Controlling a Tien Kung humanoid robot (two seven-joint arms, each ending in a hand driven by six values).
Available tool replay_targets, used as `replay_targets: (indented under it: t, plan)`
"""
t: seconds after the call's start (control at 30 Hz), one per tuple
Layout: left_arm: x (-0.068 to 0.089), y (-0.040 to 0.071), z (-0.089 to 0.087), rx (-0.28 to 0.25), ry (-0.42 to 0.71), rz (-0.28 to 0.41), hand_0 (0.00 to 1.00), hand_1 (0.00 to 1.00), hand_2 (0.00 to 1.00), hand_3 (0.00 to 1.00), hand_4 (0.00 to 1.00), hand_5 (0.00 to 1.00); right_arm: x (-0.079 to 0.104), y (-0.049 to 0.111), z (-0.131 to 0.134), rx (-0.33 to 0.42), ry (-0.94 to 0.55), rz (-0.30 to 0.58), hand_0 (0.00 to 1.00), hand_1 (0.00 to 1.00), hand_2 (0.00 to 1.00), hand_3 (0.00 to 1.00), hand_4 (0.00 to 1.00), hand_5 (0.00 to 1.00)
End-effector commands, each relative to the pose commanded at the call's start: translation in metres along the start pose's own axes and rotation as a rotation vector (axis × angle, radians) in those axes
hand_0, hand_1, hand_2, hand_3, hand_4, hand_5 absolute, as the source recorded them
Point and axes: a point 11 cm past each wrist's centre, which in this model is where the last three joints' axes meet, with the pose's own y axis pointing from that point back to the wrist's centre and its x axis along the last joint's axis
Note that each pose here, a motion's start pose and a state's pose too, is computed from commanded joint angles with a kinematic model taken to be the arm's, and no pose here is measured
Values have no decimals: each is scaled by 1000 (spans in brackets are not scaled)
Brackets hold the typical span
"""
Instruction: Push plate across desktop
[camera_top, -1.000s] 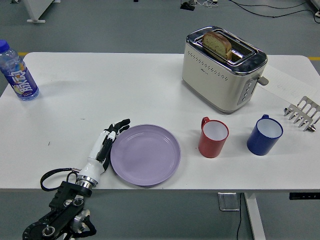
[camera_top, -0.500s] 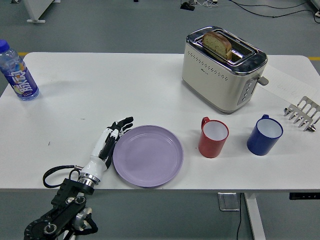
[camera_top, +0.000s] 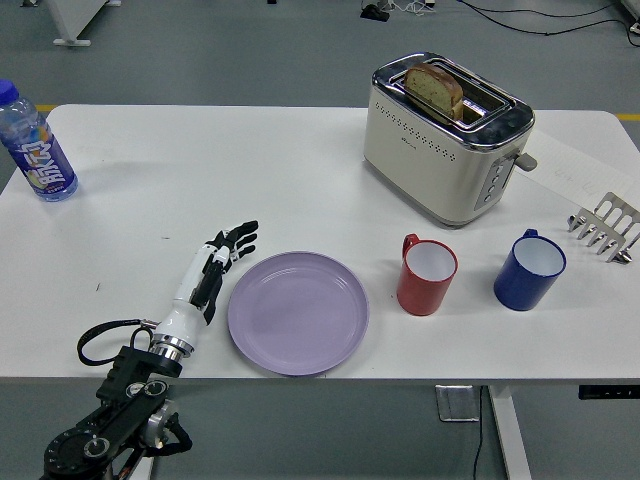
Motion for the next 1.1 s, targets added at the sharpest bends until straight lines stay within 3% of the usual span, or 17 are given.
replay_targets:
  t: [0.2,0.33,0.37,0.5,0.53,0.73,1.1]
  plan:
    - [29,-15,21,-40,-9,76,806,857,873,775,478,998,0,0,-1,1,-1,1,655,646,725,681,287,284]
    - [69,-19,35,-50,-9,151,790,827,849,757,480,998,1,0,-1,2,-2,1,656,646,725,680,287,286]
    - [74,-19,37,-51,-7,159,790,827,849,757,480,998,1,0,-1,2,-2,1,656,646,725,680,287,286]
    - [118,-16,52,-53,-7,221,772,803,817,734,484,998,0,0,-1,0,-4,1,656,646,725,680,288,285]
    - [132,-14,56,-45,-12,235,772,803,817,734,484,998,0,0,0,-1,-4,0,656,646,725,680,288,285]
    - [179,2,64,-22,-26,298,778,804,820,734,489,998,-1,0,1,-6,-5,-1,656,646,725,681,289,285]
    - [238,34,69,15,11,384,781,804,807,732,500,998,-3,0,6,-18,-7,-2,656,647,725,681,289,285]
